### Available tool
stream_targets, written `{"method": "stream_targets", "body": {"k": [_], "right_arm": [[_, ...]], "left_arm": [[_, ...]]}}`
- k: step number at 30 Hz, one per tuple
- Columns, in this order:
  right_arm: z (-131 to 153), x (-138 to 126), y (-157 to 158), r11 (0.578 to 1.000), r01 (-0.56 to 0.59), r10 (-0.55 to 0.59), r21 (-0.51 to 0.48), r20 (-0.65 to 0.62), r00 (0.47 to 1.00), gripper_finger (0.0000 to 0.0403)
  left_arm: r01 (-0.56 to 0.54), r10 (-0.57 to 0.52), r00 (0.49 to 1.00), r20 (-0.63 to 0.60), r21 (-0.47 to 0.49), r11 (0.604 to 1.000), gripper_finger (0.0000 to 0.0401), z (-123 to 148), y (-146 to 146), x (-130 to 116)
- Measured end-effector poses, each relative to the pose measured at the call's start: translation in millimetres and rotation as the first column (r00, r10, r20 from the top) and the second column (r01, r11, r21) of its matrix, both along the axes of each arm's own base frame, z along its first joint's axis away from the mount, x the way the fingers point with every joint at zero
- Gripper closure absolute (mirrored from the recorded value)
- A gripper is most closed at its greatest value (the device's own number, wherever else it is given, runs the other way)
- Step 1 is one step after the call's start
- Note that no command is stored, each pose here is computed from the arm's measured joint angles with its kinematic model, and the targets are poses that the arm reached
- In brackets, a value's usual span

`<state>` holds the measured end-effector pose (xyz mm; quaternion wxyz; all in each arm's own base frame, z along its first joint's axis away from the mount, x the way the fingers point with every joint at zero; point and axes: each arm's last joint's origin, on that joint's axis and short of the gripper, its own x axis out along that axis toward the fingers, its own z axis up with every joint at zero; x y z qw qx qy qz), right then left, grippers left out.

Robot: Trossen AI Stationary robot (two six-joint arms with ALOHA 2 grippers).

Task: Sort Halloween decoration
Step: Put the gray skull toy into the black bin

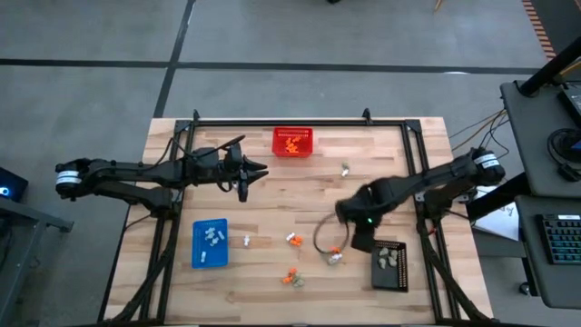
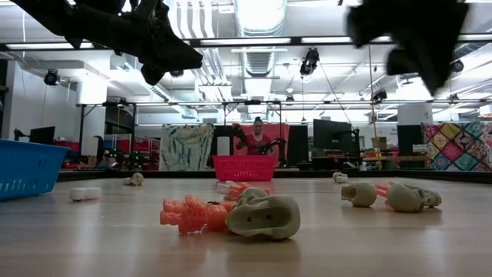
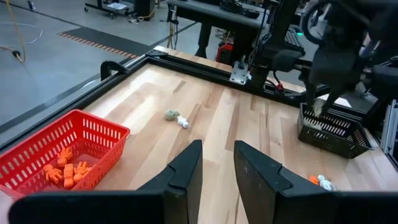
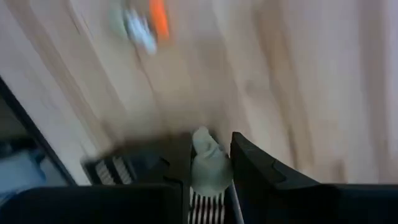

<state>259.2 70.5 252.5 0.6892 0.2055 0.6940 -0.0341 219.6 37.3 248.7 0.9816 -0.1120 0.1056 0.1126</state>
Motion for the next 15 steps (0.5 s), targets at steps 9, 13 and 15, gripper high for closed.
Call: {"method": "stream_targets", "body": {"k": [9,13,15], "right_arm": [[-35,-36,38,0.996,0.081,-0.068,0.038,-0.254,0.965,0.0324],[-44,-49,51,0.993,0.111,-0.093,0.037,-0.331,0.939,0.0326],[-47,-54,56,0.993,0.116,-0.1,0.024,-0.35,0.931,0.0326]], "left_arm": [[-0.002,0.002,1.0,0.0,-0.006,1.0,0.0326,0,0,0],[-0.001,0.001,1.0,0.0,-0.006,1.0,0.0326,0,0,0],[-0.001,0.001,1.0,0.0,-0.006,1.0,0.0326,0,0,0]]}}
